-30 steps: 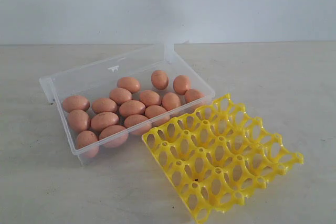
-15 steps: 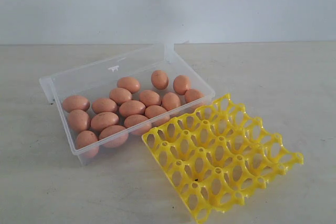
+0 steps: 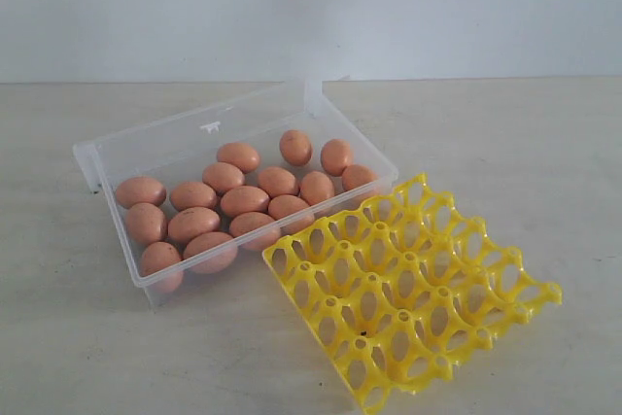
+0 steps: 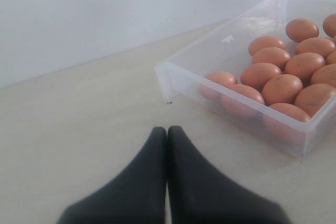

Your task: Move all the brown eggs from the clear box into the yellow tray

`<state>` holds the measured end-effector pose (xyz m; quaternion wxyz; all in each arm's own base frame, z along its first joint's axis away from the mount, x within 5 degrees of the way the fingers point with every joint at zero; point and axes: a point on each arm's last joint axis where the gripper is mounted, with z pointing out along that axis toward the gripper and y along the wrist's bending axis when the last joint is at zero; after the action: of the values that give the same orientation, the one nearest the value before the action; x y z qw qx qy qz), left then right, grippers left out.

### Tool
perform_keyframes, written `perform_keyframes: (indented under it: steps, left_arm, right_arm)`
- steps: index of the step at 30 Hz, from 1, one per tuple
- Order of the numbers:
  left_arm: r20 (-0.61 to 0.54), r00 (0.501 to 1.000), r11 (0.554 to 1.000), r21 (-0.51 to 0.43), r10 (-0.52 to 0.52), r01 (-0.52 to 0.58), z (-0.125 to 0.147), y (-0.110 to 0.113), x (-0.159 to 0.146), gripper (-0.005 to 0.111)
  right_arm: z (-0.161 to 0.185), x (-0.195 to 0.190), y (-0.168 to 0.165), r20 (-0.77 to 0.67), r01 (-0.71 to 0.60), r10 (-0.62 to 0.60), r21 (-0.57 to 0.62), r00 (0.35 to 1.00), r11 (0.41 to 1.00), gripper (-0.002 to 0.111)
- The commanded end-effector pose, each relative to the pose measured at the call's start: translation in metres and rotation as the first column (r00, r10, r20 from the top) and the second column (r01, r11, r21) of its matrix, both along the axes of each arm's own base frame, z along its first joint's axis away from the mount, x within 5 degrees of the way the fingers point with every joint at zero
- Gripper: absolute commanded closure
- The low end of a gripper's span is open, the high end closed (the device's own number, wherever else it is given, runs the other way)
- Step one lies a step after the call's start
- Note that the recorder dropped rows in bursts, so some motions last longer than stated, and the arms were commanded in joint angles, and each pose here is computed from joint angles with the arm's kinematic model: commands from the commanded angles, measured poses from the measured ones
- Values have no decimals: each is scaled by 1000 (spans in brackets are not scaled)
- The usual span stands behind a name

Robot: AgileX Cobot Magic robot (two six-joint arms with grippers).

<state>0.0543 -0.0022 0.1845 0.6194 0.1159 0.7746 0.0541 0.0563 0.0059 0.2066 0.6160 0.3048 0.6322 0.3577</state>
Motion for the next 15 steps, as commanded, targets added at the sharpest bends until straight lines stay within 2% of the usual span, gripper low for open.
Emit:
perform_keyframes:
  steps: [1, 3, 6, 9, 11, 12, 13, 15]
  left_arm:
    - [11, 1000, 1000, -8, -3, 3, 1, 0, 0, 111]
    - [11, 1000, 1000, -8, -3, 3, 1, 0, 0, 111]
    - [11, 1000, 1000, -8, -3, 3, 1, 0, 0, 111]
    - [11, 1000, 1000, -8, -3, 3, 1, 0, 0, 111]
    - [11, 1000, 1000, -8, -3, 3, 1, 0, 0, 111]
    - [11, 1000, 1000, -8, -3, 3, 1, 0, 0, 111]
    - [11, 1000, 1000, -8, -3, 3, 1, 0, 0, 111]
    - [11, 1000, 1000, -8, -3, 3, 1, 0, 0, 111]
  right_arm:
    - [-9, -1, 6, -110, -64, 71, 71, 991, 995, 109]
    - [-9, -1, 6, -106, -61, 69, 71, 992, 996, 109]
    - [1, 0, 0, 4, 1, -1, 124, 1000, 992, 109]
    - [18, -2, -13, 174, 82, -139, 301, 975, 950, 109]
    - [42, -12, -28, 370, 139, -298, 399, 880, 906, 109]
    - [55, -18, -35, 444, 161, -375, 448, 814, 879, 109]
    - [72, -19, -40, 470, 165, -424, 497, 774, 852, 109]
    - [106, -12, -38, 486, 131, -403, 501, 776, 855, 109]
